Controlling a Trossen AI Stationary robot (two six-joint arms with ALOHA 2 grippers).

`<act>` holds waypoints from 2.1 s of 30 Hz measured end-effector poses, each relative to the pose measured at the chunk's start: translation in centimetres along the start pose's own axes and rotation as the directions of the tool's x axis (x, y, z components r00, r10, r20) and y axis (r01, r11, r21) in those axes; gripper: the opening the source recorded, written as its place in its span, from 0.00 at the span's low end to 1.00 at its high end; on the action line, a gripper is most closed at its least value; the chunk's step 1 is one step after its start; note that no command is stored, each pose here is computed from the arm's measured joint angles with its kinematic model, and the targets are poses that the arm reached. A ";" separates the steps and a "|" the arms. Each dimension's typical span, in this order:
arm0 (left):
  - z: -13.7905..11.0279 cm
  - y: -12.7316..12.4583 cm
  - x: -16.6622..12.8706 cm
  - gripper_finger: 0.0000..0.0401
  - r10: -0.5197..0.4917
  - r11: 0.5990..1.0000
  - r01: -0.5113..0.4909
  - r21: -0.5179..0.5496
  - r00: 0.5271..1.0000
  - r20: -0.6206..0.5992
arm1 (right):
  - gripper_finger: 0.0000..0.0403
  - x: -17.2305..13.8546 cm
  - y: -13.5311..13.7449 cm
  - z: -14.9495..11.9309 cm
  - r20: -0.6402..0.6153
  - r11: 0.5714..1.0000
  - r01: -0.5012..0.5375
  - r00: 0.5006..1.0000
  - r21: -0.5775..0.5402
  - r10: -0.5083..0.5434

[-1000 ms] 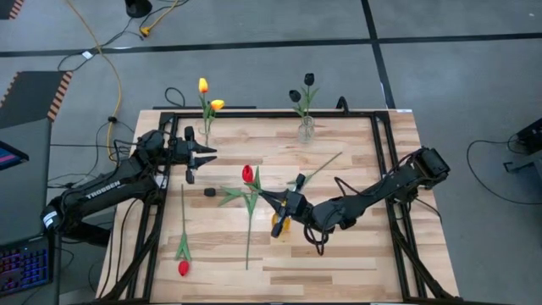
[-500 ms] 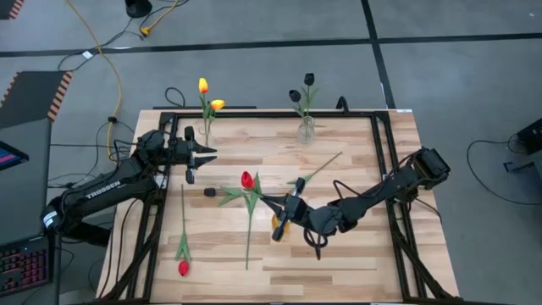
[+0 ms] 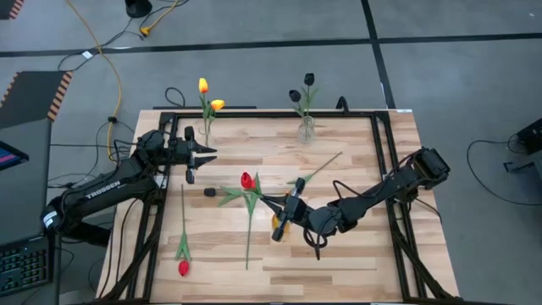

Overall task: Sort flowers into vase by color
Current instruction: Put the top right red flower into the yellow vase, then put the yellow flower into the left transparent vase

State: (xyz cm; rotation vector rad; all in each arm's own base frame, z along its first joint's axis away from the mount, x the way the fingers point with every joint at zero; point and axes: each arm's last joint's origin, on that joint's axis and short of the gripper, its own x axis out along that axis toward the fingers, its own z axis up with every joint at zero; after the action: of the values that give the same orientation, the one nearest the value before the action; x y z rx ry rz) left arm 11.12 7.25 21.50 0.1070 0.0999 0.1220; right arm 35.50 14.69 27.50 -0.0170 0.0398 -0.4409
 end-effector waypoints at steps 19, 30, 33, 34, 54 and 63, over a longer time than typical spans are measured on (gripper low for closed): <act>0.0 0.0 0.0 0.21 0.000 1.000 0.000 0.000 1.000 0.000 | 0.35 -0.2 0.1 0.0 0.001 1.000 -0.005 1.000 0.001 0.005; 0.0 0.0 0.0 0.21 0.000 1.000 0.000 0.000 1.000 0.000 | 0.39 -3.2 0.0 2.2 -0.033 0.995 -0.068 0.997 -0.076 0.066; 0.0 0.0 0.0 0.21 0.000 1.000 0.000 0.000 1.000 0.000 | 0.40 -4.6 -0.7 2.9 -0.086 0.993 -0.087 0.993 -0.086 0.079; 0.0 0.0 0.0 0.21 0.000 1.000 0.000 0.000 1.000 0.000 | 0.40 -5.0 -1.1 3.1 -0.108 0.992 -0.090 0.991 -0.087 0.081; 0.0 0.0 0.0 0.21 0.002 0.999 -0.002 -0.041 1.000 0.000 | 0.37 -3.9 -13.0 -1.2 -0.769 0.974 0.102 0.600 -0.203 -0.222; 0.0 0.0 0.0 0.21 0.003 0.999 -0.003 -0.044 1.000 0.000 | 0.33 1.0 -16.1 -5.8 -0.911 0.970 -0.066 0.363 -0.236 -0.197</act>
State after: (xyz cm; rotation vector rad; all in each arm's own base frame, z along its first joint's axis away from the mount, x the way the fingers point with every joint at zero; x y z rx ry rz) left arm 11.11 7.26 21.51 0.0634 0.0973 0.1272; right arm 29.34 -0.36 22.09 0.0034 1.2777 -0.4767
